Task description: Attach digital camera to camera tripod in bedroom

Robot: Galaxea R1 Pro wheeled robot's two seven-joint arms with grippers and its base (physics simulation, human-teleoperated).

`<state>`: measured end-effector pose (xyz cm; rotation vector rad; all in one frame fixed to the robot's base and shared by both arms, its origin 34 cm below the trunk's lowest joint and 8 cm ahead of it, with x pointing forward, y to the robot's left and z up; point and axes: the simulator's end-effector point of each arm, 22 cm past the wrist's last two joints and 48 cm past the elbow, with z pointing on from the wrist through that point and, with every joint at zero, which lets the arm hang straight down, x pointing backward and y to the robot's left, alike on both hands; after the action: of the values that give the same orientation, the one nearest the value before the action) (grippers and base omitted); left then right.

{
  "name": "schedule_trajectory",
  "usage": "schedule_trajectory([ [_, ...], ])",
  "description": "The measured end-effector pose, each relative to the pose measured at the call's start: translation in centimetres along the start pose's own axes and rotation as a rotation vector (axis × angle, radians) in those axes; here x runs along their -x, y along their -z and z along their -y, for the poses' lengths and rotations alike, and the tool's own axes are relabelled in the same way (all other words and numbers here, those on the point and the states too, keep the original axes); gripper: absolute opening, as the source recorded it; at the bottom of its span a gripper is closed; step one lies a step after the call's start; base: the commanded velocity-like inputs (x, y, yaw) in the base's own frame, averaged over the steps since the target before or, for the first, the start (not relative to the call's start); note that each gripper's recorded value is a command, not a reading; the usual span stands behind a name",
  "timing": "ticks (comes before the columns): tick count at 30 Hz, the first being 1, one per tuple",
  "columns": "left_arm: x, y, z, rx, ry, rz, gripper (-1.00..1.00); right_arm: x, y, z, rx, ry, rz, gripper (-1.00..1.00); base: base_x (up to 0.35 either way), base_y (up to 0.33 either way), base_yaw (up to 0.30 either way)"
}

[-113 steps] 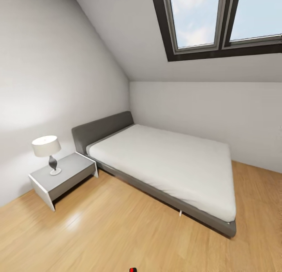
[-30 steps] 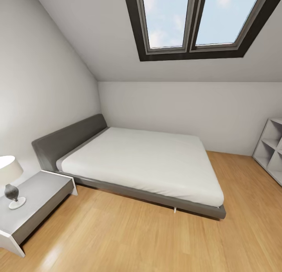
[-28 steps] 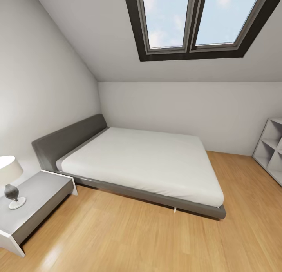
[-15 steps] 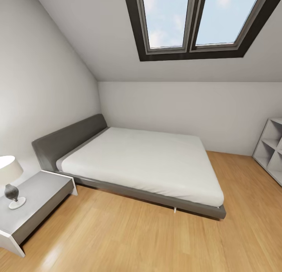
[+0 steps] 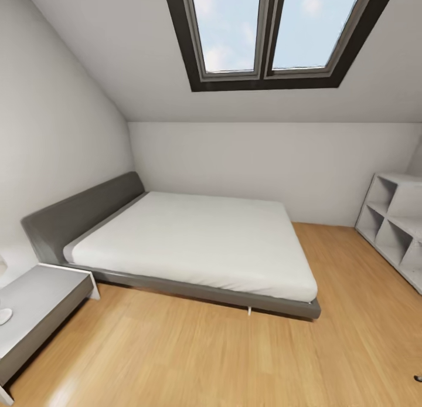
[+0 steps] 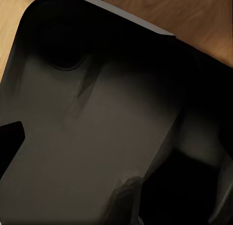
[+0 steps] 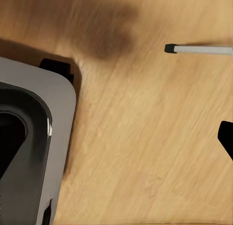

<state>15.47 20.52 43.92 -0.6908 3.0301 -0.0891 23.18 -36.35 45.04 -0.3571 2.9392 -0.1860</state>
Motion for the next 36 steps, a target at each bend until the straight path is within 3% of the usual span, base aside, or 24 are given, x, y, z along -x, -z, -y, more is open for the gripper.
schedule_trajectory([
  [36,0.03,0.0,0.0,0.0,0.002,0.001,1.0,-0.04,0.0,-0.03,0.0,-0.002,-0.002,1.0,0.0,0.0,-0.286],
])
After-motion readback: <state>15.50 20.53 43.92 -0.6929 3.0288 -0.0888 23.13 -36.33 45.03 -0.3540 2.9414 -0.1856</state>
